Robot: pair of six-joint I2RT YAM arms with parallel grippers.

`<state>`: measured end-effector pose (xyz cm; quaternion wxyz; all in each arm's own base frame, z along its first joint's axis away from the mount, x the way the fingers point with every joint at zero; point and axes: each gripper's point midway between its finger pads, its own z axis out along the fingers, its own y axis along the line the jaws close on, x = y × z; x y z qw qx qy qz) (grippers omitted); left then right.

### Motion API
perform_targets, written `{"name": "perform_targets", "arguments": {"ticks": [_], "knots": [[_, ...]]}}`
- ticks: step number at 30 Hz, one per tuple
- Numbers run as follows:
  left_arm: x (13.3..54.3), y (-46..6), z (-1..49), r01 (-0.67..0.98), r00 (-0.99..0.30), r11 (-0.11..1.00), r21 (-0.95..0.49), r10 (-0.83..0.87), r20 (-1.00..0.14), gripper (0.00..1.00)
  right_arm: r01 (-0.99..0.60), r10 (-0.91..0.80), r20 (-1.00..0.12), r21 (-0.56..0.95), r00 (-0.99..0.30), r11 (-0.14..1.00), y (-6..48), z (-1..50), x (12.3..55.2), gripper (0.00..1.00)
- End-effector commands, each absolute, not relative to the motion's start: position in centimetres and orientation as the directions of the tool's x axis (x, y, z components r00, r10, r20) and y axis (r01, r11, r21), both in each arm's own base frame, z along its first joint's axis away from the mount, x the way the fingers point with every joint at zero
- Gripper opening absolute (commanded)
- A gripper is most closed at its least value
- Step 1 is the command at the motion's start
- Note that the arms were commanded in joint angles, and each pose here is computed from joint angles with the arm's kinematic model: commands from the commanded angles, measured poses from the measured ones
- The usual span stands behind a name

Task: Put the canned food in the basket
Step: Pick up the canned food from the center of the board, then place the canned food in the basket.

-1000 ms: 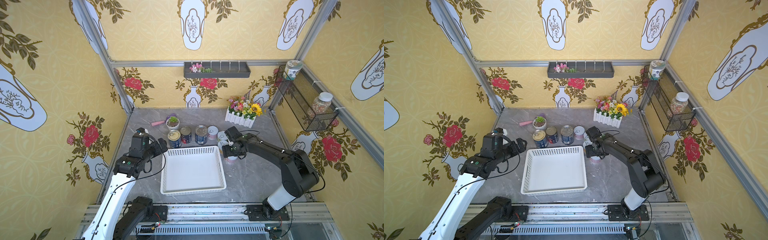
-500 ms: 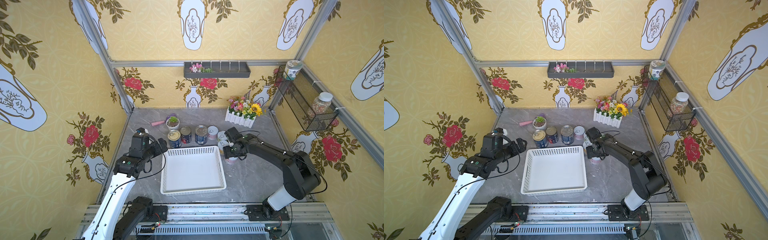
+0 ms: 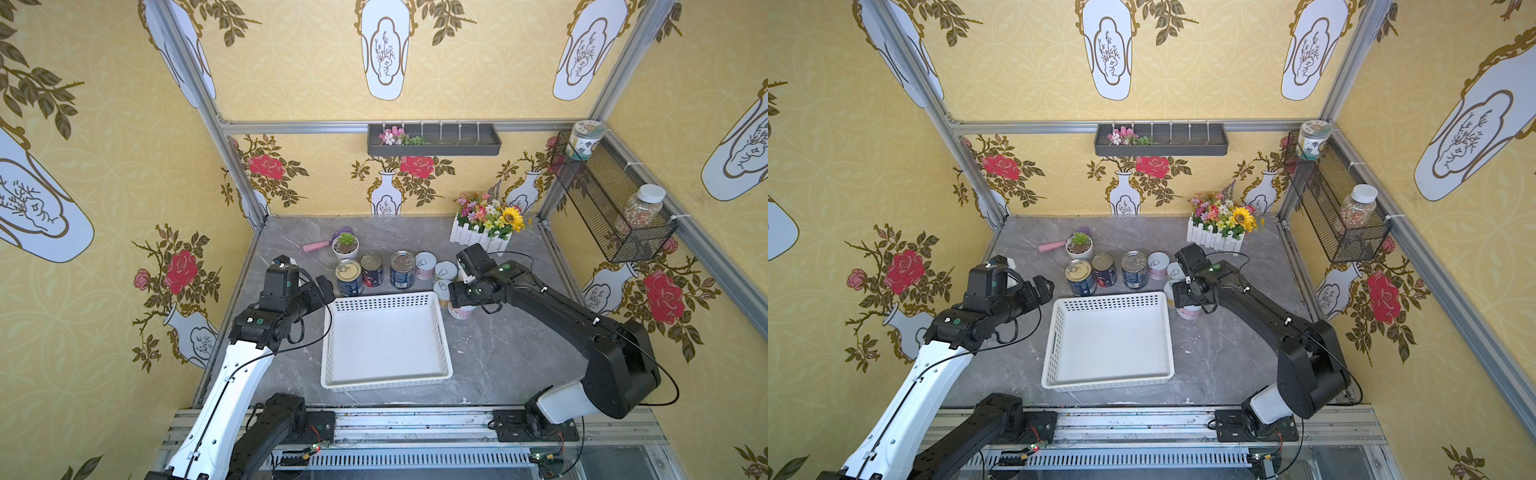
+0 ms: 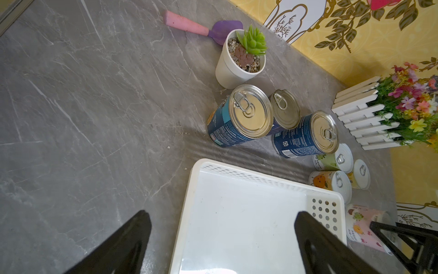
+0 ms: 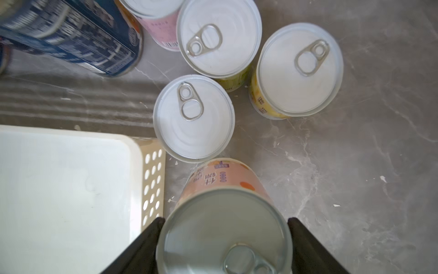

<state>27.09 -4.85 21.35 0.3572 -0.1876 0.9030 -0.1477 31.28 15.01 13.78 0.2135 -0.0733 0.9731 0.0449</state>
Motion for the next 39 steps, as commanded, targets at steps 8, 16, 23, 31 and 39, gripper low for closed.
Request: {"name": "perform_targets", "arguments": {"ticks": [8, 16, 23, 31, 39], "knots": [[27.9, -4.2, 20.7, -0.254, -0.673, 0.876, -0.41, -0.465, -0.576, 1.0, -0.207, -0.107, -0.549, 0.123, -0.829, 0.971, 16.6, 21.7, 30.0, 0.66], [28.0, -4.0, 20.6, -0.261, -0.674, 0.874, -0.409, -0.469, -0.571, 1.0, -0.296, -0.173, -0.589, 0.118, -0.789, 0.948, 21.0, 24.4, 28.8, 0.64], [27.9, -3.9, 20.7, -0.264, -0.668, 0.873, -0.411, -0.473, -0.575, 1.0, -0.36, -0.247, -0.573, 0.089, -0.781, 0.929, 25.4, 23.0, 28.9, 0.64], [28.0, -3.9, 20.7, -0.263, -0.669, 0.872, -0.412, -0.473, -0.574, 1.0, -0.373, -0.293, -0.52, 0.054, -0.803, 0.926, 27.7, 19.4, 30.3, 0.64], [28.0, -3.8, 20.7, -0.266, -0.669, 0.871, -0.414, -0.476, -0.571, 1.0, -0.376, -0.331, -0.455, 0.01, -0.827, 0.927, 28.8, 15.5, 31.9, 0.64]]}}
